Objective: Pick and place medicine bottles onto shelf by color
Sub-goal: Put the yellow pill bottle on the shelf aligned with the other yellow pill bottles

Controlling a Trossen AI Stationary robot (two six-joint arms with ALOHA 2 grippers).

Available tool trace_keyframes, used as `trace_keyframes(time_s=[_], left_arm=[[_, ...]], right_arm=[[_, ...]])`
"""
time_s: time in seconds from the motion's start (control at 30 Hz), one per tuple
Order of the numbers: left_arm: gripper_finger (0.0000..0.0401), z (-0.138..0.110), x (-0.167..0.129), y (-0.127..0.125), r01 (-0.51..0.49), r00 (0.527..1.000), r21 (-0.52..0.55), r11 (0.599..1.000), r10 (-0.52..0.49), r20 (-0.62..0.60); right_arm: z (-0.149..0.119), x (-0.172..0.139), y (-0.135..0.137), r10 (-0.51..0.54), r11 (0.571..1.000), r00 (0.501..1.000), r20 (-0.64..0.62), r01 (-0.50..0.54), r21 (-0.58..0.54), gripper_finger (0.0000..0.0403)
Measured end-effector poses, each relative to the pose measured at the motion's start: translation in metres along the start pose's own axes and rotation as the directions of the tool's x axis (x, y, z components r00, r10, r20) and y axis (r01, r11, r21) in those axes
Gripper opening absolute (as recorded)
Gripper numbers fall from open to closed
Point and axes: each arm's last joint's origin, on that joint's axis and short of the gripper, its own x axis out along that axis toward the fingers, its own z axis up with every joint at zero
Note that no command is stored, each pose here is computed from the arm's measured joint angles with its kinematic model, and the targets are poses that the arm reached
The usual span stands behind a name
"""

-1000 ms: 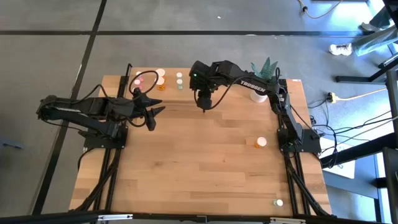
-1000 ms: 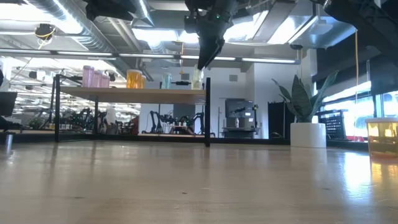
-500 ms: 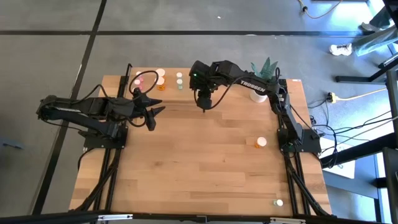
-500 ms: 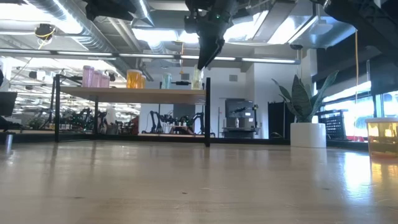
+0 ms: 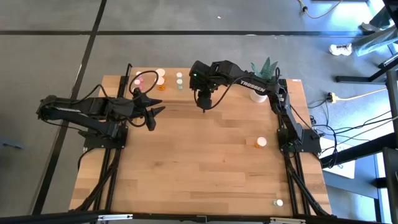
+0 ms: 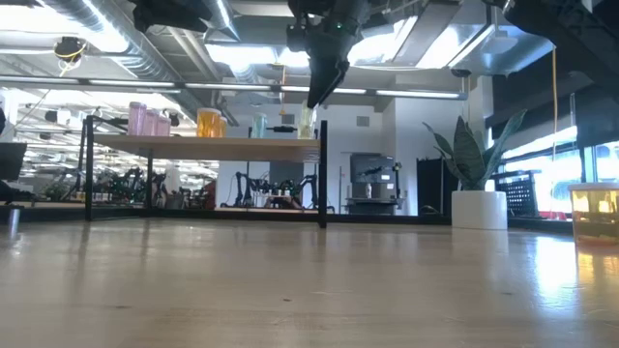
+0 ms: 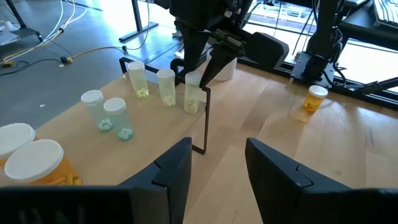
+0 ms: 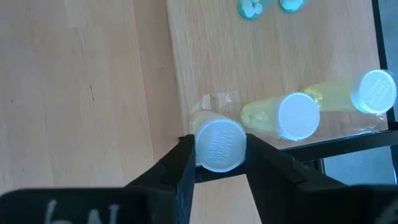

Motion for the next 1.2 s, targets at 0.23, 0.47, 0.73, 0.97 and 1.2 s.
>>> trace_keyframes(time_s=[0.23,0.47,0.73,0.97,1.2], left_arm=[[0.0144,0.0000,0.0000,0.0000,0.000,1.000,0.000,1.000,0.000,0.000],[0.0143,0.0000,0.0000,0.0000,0.000,1.000,0.000,1.000,0.000,0.000],[0.0143,0.0000,0.0000,0.0000,0.000,1.000,0.000,1.000,0.000,0.000],[0.0143,0.0000,0.0000,0.0000,0.000,1.000,0.000,1.000,0.000,0.000],[0.0143,0.0000,-0.0001,0.0000,0.000,1.000,-0.001,1.000,0.000,0.000]], right_arm=[[0.0001,-0.0001,-0.0002,-0.001,1.000,1.000,0.002,0.001,0.001,0.0167],[0.0008,-0.0003,-0.0009,-0.020,1.000,1.000,0.007,0.020,0.002,0.0180],[0.0005,-0.0002,-0.0023,-0.021,1.000,1.000,0.006,0.021,0.005,0.0180],[0.0000,-0.0002,-0.0040,-0.062,0.998,0.998,-0.004,0.062,0.006,0.0181],[-0.0004,-0.0001,-0.0060,-0.067,0.998,0.998,-0.005,0.067,0.009,0.0181]])
